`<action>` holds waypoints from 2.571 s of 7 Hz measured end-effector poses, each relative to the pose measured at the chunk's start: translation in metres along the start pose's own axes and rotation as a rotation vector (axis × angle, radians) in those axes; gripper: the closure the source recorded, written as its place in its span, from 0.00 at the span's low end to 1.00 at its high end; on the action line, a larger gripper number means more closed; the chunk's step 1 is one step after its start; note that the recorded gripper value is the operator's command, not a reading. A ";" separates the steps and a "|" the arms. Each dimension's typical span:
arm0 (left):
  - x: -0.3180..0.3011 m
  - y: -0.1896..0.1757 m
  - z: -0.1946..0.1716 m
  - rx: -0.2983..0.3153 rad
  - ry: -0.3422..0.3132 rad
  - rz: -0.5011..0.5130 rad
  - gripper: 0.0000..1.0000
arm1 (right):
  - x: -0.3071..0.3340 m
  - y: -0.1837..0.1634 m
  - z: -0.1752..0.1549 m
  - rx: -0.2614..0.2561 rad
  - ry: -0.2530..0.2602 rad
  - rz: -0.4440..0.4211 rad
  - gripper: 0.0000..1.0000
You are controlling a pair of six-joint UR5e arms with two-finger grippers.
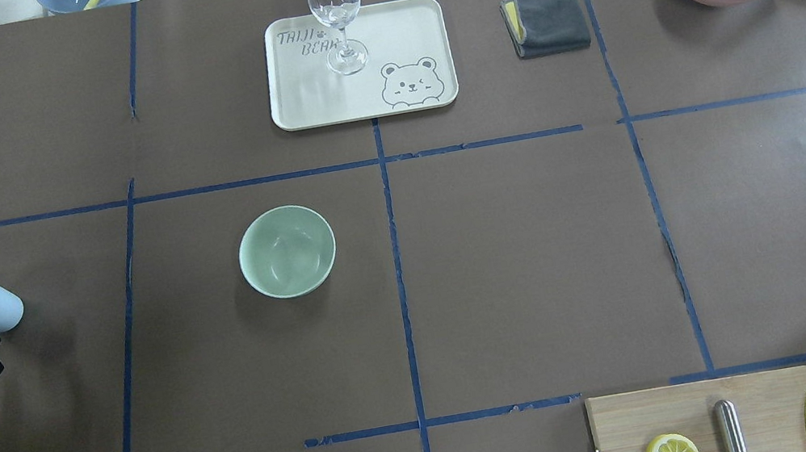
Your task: Pour ice into bowl
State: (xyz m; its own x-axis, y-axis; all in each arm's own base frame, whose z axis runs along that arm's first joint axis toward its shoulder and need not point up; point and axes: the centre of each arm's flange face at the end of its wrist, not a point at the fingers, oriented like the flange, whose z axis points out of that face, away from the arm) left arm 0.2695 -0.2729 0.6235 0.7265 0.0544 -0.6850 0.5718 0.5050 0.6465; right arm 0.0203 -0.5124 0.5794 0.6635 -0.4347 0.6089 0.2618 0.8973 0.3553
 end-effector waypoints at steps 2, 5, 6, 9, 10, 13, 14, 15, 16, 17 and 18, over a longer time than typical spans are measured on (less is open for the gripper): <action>0.007 0.012 0.013 0.027 -0.011 0.000 0.00 | 0.000 0.004 0.000 -0.001 0.000 0.003 0.00; 0.011 0.017 0.031 0.049 -0.028 -0.015 0.00 | 0.001 0.005 -0.002 0.002 0.002 0.007 0.00; 0.007 0.008 0.037 0.070 -0.045 -0.030 0.00 | 0.002 0.005 -0.002 0.003 0.003 0.008 0.00; 0.013 -0.002 0.064 0.117 -0.076 -0.065 0.00 | 0.003 0.005 -0.003 0.004 0.005 0.008 0.00; 0.016 0.000 0.071 0.120 -0.079 -0.067 0.00 | 0.003 0.005 -0.003 0.004 0.005 0.008 0.00; 0.016 0.010 0.081 0.118 -0.090 -0.069 0.01 | 0.003 0.004 -0.004 0.006 0.007 0.008 0.00; 0.015 0.015 0.085 0.115 -0.095 -0.071 0.03 | 0.003 0.004 -0.004 0.006 0.007 0.008 0.00; 0.015 0.018 0.088 0.115 -0.098 -0.071 0.26 | 0.003 0.004 -0.004 0.006 0.007 0.008 0.00; 0.016 0.020 0.090 0.115 -0.098 -0.072 0.66 | 0.003 0.004 -0.005 0.007 0.007 0.009 0.00; 0.016 0.020 0.090 0.115 -0.096 -0.075 0.97 | 0.003 0.004 -0.005 0.008 0.008 0.010 0.00; 0.018 0.018 0.089 0.115 -0.091 -0.080 1.00 | 0.004 0.004 -0.006 0.009 0.008 0.011 0.00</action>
State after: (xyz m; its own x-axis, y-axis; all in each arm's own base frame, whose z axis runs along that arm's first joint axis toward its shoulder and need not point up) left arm 0.3272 -0.3398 0.6528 0.7058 -0.0630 -0.7056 0.6650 0.4025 0.6291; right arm 0.0282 -0.5098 0.5790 0.6720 -0.4243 0.6070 0.2482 0.9012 0.3552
